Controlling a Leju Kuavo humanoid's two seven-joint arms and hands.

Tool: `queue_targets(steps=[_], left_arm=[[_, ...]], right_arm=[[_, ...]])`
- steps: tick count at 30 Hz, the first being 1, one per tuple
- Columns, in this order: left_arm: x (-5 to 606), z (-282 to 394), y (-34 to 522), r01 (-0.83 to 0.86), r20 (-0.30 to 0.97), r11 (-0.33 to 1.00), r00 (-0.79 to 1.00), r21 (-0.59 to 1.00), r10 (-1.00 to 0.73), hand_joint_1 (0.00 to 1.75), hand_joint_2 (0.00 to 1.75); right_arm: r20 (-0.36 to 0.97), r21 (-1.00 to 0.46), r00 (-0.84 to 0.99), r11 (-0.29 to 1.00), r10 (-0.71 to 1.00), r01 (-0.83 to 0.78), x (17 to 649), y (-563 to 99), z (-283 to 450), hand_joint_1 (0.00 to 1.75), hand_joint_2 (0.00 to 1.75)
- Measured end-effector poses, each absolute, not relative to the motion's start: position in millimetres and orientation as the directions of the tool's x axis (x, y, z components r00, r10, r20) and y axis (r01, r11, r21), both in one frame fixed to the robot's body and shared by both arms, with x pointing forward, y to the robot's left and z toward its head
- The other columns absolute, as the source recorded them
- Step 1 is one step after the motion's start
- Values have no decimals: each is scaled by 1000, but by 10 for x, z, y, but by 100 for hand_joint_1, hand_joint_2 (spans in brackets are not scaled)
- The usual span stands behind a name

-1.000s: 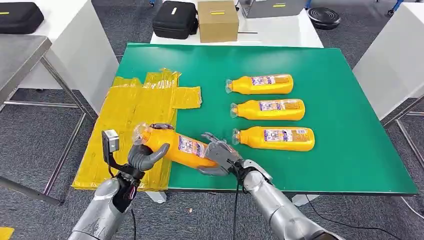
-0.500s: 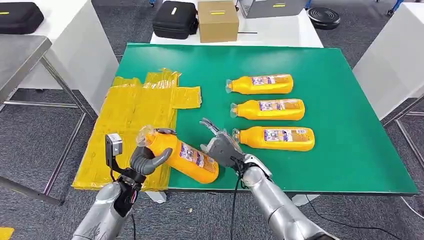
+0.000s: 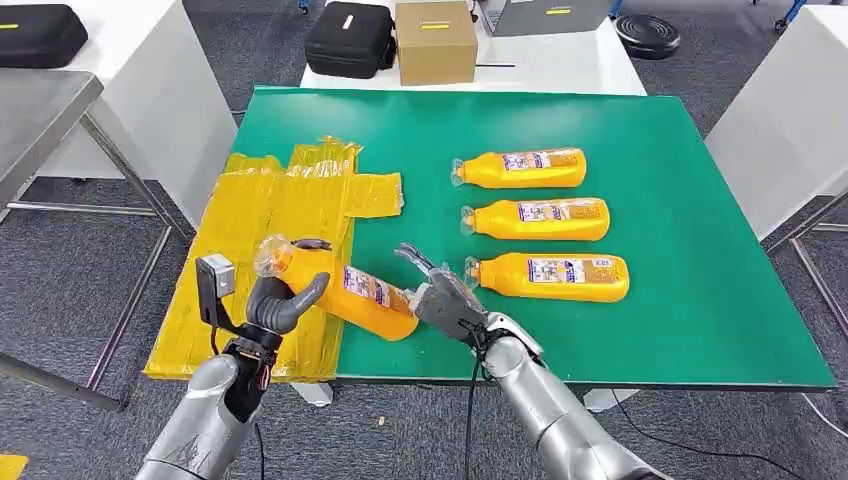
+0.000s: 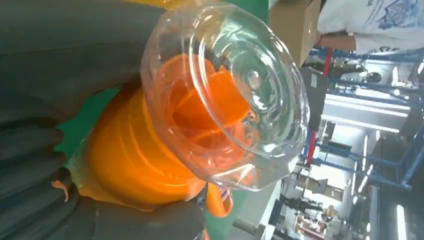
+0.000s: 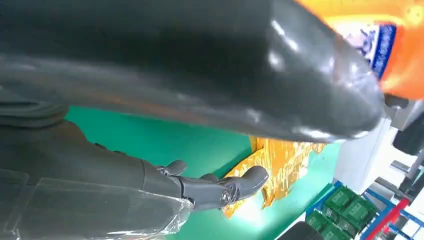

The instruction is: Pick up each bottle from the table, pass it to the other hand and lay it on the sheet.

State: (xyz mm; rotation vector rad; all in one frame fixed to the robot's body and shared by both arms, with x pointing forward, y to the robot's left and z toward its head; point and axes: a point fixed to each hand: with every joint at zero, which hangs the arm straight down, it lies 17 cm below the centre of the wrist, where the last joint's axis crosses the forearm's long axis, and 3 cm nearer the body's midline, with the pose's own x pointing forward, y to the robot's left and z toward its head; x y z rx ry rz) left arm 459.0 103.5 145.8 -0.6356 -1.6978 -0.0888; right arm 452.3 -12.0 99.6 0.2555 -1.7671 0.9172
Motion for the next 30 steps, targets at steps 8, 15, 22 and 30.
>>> queue_targets(steps=[8, 15, 22, 30], left_arm=[[4802, 1550, 1444, 297, 925, 917, -187, -266, 329, 175, 175], [4970, 2049, 1949, 92, 900, 981, -392, -169, 192, 175, 175], [5028, 2375, 2050, 14, 870, 996, -486, -86, 82, 175, 175], [5044, 2410, 1930, -44, 851, 994, -514, 104, -111, 175, 175]], right_arm=[[888, -442, -391, 686, 242, -578, 4521, -115, 1005, 0, 0], [902, -410, -367, 720, 227, -560, 4565, -215, 998, 0, 0], [916, -377, -337, 758, 219, -532, 4592, -438, 926, 0, 0], [919, -364, -329, 787, 218, -497, 4606, -639, 926, 0, 0]])
